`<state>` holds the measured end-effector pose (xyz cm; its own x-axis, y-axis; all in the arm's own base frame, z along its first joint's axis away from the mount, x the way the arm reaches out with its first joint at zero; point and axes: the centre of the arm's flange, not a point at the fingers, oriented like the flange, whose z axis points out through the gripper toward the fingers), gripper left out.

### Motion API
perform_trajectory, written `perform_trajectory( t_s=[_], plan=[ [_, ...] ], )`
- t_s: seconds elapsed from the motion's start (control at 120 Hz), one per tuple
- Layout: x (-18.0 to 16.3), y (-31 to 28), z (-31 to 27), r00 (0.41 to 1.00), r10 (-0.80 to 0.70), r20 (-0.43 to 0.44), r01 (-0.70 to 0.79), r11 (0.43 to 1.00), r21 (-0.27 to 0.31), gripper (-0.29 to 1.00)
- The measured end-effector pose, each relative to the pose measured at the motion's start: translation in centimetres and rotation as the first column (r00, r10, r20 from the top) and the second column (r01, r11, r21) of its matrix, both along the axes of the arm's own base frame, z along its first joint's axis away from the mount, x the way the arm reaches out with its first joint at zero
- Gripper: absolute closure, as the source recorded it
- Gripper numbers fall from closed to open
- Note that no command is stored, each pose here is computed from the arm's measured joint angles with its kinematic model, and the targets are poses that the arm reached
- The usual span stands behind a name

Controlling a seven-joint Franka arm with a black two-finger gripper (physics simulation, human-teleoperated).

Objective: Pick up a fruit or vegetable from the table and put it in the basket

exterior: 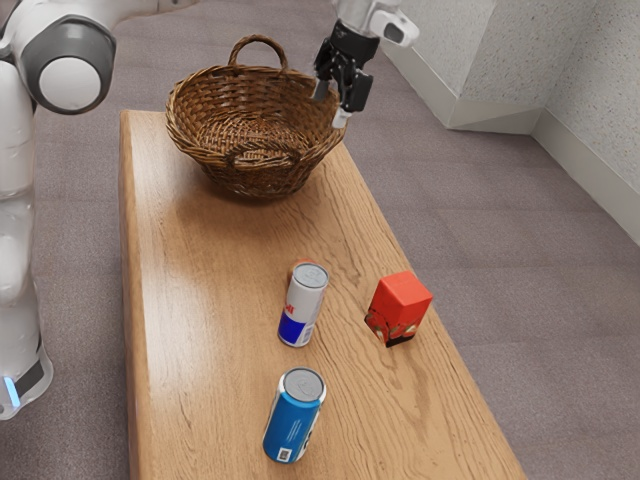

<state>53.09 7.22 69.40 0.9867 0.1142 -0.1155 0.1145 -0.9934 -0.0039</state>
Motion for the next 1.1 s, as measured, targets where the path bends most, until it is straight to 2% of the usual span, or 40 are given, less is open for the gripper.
perform_trajectory(
  t_s=[0.208,0.333,0.417,0.542,0.7,0.85,0.917,1.025,1.1],
  plan=[
    [1.2,-0.4,1.2,0.994,-0.021,0.111,0.02,1.0,0.016,0.0],
    [-2.6,-1.0,10.5,0.947,-0.042,0.32,0.033,0.999,0.033,0.0],
    [-3.4,-1.7,12.6,0.927,-0.058,0.371,0.05,0.998,0.032,0.0],
    [-1.3,-3.4,10.6,0.935,-0.097,0.341,0.096,0.995,0.02,0.0],
    [3.1,-11.5,5.2,0.936,-0.244,0.254,0.252,0.968,-0.001,0.0],
    [7.3,-10.6,-2.4,0.962,-0.233,0.14,0.235,0.972,-0.001,0.0],
    [6.7,-11.3,-5.5,0.963,-0.249,0.102,0.25,0.968,0.003,0.0],
    [3.9,-13.7,-8.7,0.953,-0.288,0.089,0.29,0.957,-0.011,0.0],
    [3.2,-14.2,-10.5,0.952,-0.295,0.085,0.298,0.954,-0.017,0.0]
  ],
)
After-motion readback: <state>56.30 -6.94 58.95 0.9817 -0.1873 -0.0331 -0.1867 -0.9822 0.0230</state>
